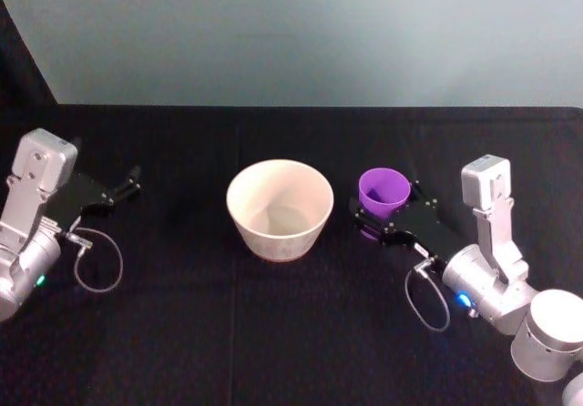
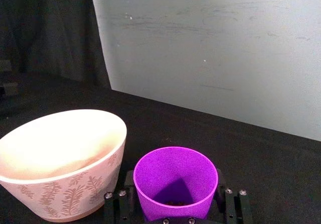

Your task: Pick up the cup and pour the mung beans from the cup into the bowl.

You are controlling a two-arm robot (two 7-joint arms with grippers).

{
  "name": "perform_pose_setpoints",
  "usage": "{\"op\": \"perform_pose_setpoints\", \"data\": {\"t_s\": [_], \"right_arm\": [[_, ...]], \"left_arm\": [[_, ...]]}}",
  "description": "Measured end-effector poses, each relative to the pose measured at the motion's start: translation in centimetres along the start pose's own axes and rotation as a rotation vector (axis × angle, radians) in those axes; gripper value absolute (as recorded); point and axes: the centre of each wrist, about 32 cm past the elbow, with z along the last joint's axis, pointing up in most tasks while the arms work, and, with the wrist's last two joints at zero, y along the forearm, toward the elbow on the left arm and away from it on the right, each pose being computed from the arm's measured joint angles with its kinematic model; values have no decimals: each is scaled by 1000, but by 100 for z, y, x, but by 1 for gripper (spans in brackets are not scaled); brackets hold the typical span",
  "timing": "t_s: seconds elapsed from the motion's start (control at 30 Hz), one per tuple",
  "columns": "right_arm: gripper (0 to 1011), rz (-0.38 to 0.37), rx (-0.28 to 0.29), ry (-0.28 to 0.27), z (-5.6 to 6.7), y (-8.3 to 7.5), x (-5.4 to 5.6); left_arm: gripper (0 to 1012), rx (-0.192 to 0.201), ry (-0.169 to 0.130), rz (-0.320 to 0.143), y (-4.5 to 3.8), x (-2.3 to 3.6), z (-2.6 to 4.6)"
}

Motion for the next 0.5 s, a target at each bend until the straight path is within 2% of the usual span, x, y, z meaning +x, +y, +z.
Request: {"op": "perform_pose_setpoints", "data": {"t_s": [0.23,0.37,0.5], "right_arm": [[775,-3,1,9,-18,-17,-5],[748,-2,3,6,17,-61,-14],[733,2,11,5,117,-122,-9]], "left_arm": [[1000,0,0,0,0,0,0],[1000,0,0,0,0,0,0],[1000,0,0,0,0,0,0]]}}
